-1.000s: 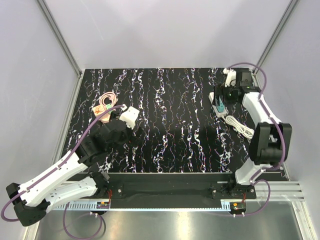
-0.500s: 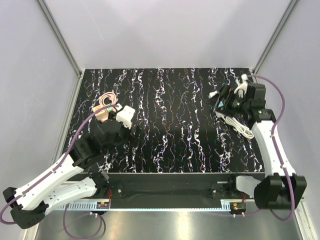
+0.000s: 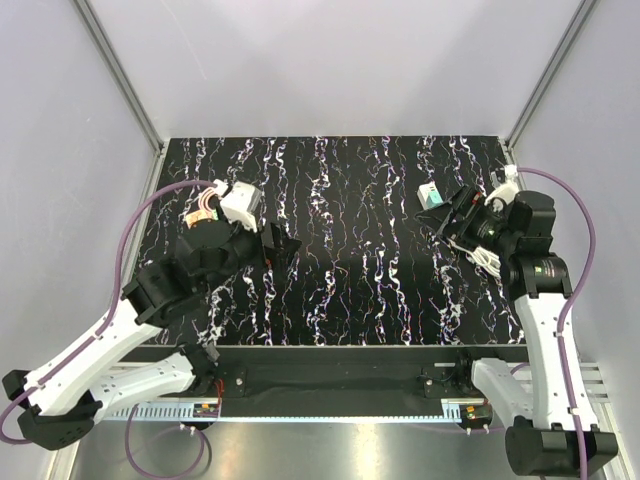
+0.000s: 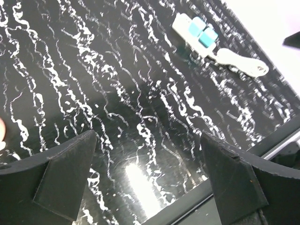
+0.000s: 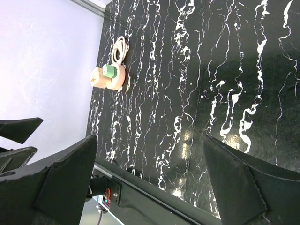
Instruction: Insert the plug
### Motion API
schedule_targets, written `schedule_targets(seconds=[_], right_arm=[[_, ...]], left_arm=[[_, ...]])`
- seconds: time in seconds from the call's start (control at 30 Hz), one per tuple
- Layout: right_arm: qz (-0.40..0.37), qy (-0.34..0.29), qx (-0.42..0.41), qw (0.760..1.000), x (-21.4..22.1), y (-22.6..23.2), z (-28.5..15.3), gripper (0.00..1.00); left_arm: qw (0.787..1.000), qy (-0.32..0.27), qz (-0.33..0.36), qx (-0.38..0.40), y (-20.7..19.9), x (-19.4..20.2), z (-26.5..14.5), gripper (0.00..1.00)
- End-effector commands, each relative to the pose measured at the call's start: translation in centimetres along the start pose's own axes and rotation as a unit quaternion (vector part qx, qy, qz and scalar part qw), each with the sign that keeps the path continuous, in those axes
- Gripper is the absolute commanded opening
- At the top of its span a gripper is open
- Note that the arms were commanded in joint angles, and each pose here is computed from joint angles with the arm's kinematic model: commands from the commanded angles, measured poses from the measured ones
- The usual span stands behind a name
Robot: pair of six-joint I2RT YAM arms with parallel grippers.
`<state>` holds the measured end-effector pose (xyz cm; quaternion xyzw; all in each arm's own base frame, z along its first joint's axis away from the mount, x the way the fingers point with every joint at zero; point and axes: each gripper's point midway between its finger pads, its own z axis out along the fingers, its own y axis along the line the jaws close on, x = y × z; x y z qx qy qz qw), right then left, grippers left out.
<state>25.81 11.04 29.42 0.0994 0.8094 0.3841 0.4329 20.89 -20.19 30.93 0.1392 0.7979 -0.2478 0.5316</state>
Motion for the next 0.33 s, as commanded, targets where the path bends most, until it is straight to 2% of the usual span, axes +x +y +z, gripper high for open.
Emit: schedule_targets(seconds=[0.0,0.3], right_arm=[[0.0,0.005,-0.017,1.0,-0.5,1.1,-0.1,1.0],[-0.012,-0.001,-0.013,1.0,-0.8,0.9,0.0,1.0]], left_arm=[[0.998,-0.049,-0.037,0.022,-1.2,-3.1,-0.6,0.99],[0.997,-0.064,-0.042,0.002,0.1,-2.6,-1.4,0.99]])
